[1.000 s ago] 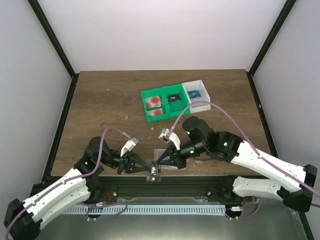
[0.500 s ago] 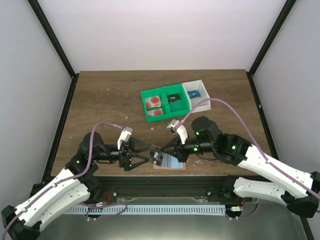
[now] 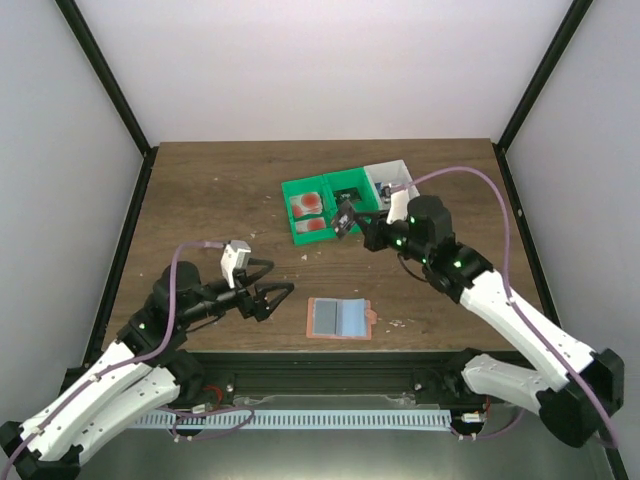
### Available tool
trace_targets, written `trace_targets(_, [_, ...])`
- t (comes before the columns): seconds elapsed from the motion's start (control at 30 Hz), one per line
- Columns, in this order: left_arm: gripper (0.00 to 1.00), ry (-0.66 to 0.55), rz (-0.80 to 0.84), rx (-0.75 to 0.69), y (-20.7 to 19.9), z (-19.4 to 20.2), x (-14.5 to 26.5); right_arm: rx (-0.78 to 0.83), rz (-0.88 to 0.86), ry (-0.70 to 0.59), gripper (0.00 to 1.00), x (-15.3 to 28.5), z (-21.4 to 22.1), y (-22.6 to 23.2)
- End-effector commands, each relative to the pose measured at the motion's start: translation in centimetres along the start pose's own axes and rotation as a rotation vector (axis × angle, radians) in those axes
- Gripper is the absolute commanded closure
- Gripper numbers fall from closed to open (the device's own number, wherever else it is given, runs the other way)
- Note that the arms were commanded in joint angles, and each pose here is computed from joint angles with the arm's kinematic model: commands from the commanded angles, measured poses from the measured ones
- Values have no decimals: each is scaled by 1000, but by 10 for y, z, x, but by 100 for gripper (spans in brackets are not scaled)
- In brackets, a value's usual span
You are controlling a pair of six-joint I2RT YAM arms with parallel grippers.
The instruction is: Take the credit cards out of the card holder
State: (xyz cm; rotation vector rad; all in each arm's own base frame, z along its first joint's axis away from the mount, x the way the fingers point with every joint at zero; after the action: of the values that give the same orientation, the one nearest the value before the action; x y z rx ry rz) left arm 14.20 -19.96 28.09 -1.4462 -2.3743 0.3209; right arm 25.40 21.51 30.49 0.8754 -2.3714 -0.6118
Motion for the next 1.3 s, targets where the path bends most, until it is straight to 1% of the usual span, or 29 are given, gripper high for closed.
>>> trace_targets(0.0, [0, -16, -81, -96, 8, -4, 7, -65, 67, -160, 99, -22, -35, -34])
trace_targets(0.23, [0, -1, -78, -109, 10, 5, 8, -110, 228, -278, 99, -63, -65, -92])
trace_targets(0.33, [0, -3, -81, -118, 10, 4, 8, -122, 268, -297, 100, -79, -72, -108])
trace_targets(0.67, [0, -12, -54, -130, 5, 4, 10, -178, 349, -277, 100, -135, -63, -154])
trace_targets(0.87, [0, -16, -45, -134, 3, 3, 11, -211, 366, -252, 100, -166, -62, -175])
trace_targets(1.07, [0, -19, -39, -141, 2, 3, 12, -254, 359, -183, 99, -198, -47, -191])
trace_targets(1.27, [0, -13, -35, -141, 2, 4, 11, -289, 375, -142, 99, -214, -33, -205])
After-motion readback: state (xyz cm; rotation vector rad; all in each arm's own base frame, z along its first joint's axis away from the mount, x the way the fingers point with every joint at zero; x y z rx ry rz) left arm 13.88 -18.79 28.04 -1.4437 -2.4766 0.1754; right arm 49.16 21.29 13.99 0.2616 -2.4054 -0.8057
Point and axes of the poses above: each gripper's point midway between its finger pads, its own x axis back along the fingers, its own y axis along the line the jaws close on, z = x × y, the point moved 3 cm from there along x, back along the fingers, and after that the axes turned 9 degrees about -x, right-handed, at the moved point
